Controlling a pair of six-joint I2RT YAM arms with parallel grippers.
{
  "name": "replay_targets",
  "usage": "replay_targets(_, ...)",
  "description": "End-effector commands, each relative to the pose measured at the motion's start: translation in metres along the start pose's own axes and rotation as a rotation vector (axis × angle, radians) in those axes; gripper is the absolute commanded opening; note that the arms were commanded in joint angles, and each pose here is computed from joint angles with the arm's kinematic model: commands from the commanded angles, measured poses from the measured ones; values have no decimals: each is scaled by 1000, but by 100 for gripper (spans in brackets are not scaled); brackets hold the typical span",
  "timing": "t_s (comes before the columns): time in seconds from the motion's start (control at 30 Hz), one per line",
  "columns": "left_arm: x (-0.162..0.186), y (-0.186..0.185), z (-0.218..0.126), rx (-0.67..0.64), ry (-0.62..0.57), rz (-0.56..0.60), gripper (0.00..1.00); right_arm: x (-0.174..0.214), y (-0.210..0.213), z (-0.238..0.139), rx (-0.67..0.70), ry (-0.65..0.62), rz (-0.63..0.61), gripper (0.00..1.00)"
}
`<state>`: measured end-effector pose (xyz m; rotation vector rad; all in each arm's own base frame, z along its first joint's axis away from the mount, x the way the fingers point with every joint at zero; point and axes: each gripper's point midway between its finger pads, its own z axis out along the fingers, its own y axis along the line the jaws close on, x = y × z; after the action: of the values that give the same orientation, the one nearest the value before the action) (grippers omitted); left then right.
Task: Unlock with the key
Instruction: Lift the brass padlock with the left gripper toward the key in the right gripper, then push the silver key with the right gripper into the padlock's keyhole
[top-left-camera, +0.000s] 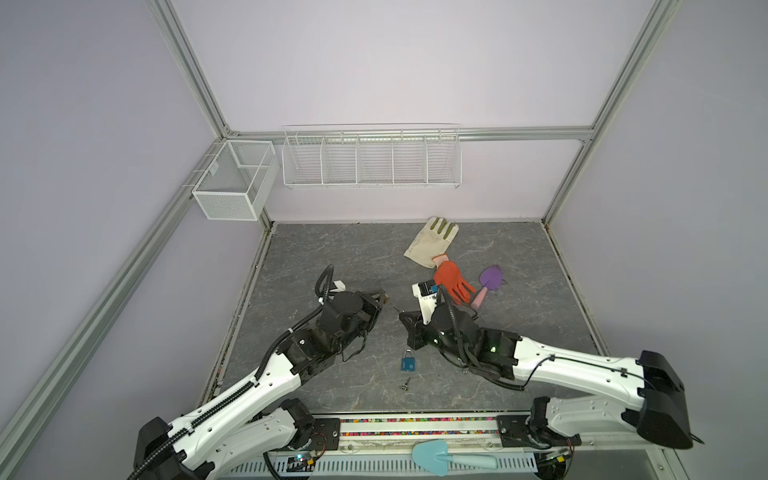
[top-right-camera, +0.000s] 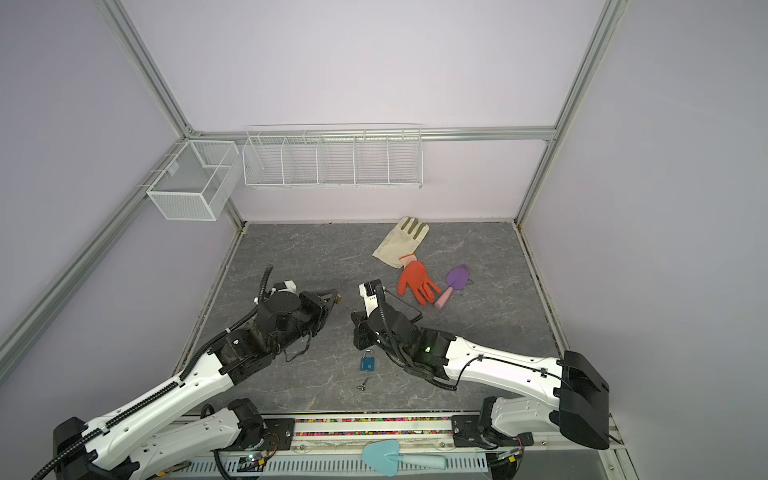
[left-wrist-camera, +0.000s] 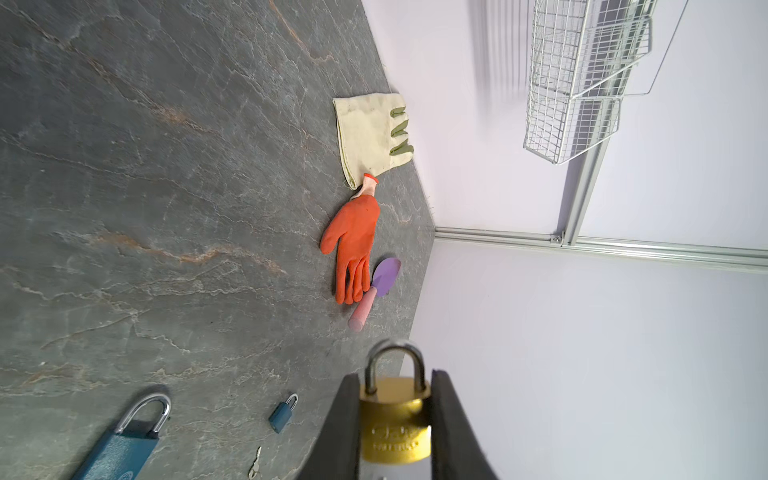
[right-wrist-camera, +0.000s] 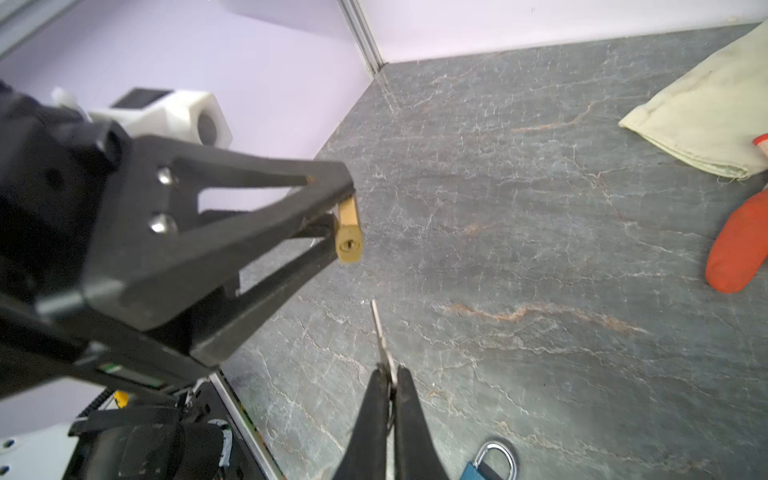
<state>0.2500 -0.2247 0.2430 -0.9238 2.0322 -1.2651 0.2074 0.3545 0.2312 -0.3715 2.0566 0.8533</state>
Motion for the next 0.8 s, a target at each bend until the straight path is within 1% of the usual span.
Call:
replay_targets(0.0,-4,-5,-3,33,-20,-36,0,-17,10,0,-15,-60,-5,6)
replay_targets(0.17,-2,-12,-4,66,-10,-44,0,-16,13,9,3,-41,-24,6)
replay_targets(0.27,-2,-13,-4,67,-7,-38,0,-19,15,9,-2,-52,-32,6)
replay_targets(0.6,1,-15,-2,71,8,-37,0,-26,9,13,61,-65,-57,6)
replay_targets(0.77,2,-15,-1,68,10,-36,0,-23,12,16,46,-50,-60,6)
